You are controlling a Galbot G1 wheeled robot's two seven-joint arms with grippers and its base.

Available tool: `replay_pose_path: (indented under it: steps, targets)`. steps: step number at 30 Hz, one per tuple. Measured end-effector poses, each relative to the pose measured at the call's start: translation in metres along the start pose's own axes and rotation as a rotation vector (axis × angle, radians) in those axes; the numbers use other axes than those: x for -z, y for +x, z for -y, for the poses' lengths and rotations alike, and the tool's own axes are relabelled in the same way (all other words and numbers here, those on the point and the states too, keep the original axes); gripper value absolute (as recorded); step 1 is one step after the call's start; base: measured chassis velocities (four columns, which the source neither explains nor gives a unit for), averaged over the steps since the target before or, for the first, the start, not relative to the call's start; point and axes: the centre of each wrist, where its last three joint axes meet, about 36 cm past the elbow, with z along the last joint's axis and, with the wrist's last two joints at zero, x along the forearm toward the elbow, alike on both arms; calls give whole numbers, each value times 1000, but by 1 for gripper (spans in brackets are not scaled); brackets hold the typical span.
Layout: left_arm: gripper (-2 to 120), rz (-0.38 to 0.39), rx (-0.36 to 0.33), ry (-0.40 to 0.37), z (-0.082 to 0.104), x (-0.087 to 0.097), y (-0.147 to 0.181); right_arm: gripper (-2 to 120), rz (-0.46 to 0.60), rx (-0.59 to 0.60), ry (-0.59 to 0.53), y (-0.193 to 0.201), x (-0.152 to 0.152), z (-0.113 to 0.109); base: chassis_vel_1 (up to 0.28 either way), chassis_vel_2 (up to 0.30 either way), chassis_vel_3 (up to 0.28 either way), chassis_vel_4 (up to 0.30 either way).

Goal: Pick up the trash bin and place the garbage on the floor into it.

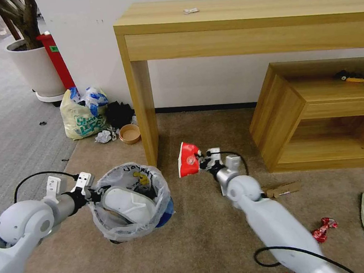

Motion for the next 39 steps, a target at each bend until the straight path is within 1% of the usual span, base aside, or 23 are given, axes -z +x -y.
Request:
replay_pose_path:
  steps: [1,2,4,6,8,10,11,13,14,16,17,18,19,20,21,22,24,25,28,29,31,36,39]
  targets:
    - [0,-4,-12,-10,3,0,-1,2,36,45,31,10,14,1,0,0,0,0]
    - [0,-4,-12,-10,3,0,-1,2,36,45,31,10,14,1,0,0,0,0]
    - [0,-9,-24,-23,6,1,-3,2,82,142,72,22,36,-1,0,0,0,0]
    - [0,-10,-26,-27,7,1,-3,2,91,165,78,23,42,-3,0,0,0,0]
    - [0,-13,-37,-49,10,3,-5,2,125,287,117,25,65,-14,0,0,0,0]
    - [0,-14,-38,-52,10,3,-5,2,128,304,125,25,68,-16,0,0,0,0]
    - [0,-16,-43,-63,11,4,-6,2,141,363,158,20,78,-21,0,0,0,0]
    - [0,-17,-68,-82,11,8,-6,2,143,501,288,7,92,-31,0,0,0,0]
    - [0,-17,-68,-82,11,8,-6,2,143,501,288,7,92,-31,0,0,0,0]
    - [0,-19,-77,-89,11,9,-6,2,129,600,389,-3,97,-38,0,0,0,0]
    - [0,-19,-77,-89,11,9,-6,2,129,600,389,-3,97,-38,0,0,0,0]
    - [0,-21,-79,-91,10,9,-6,2,122,628,414,-4,98,-40,0,0,0,0]
    - [0,-26,-87,-100,9,9,-6,2,108,699,481,-9,100,-47,0,0,0,0]
    - [0,-29,-90,-104,8,9,-6,2,105,741,522,-12,101,-51,0,0,0,0]
    - [0,-29,-90,-104,8,9,-6,2,105,741,522,-12,101,-51,0,0,0,0]
    - [0,-30,-93,-107,8,9,-6,2,102,765,547,-14,102,-54,0,0,0,0]
    - [0,-33,-110,-115,7,10,-6,2,118,863,653,-23,111,-69,0,0,0,0]
    - [0,-33,-110,-115,7,10,-6,2,118,863,653,-23,111,-69,0,0,0,0]
    - [0,-37,-131,-125,6,11,-6,2,150,956,780,-36,126,-87,0,0,0,0]
    - [0,-37,-131,-125,6,11,-6,2,150,956,780,-36,126,-87,0,0,0,0]
    - [0,-36,-137,-128,6,11,-7,2,152,1000,839,-42,131,-94,0,0,0,0]
    - [0,-31,-148,-130,7,14,-8,2,142,1040,887,-49,130,-101,0,0,0,0]
    - [0,-29,-153,-131,6,15,-8,2,122,1071,924,-51,123,-103,0,0,0,0]
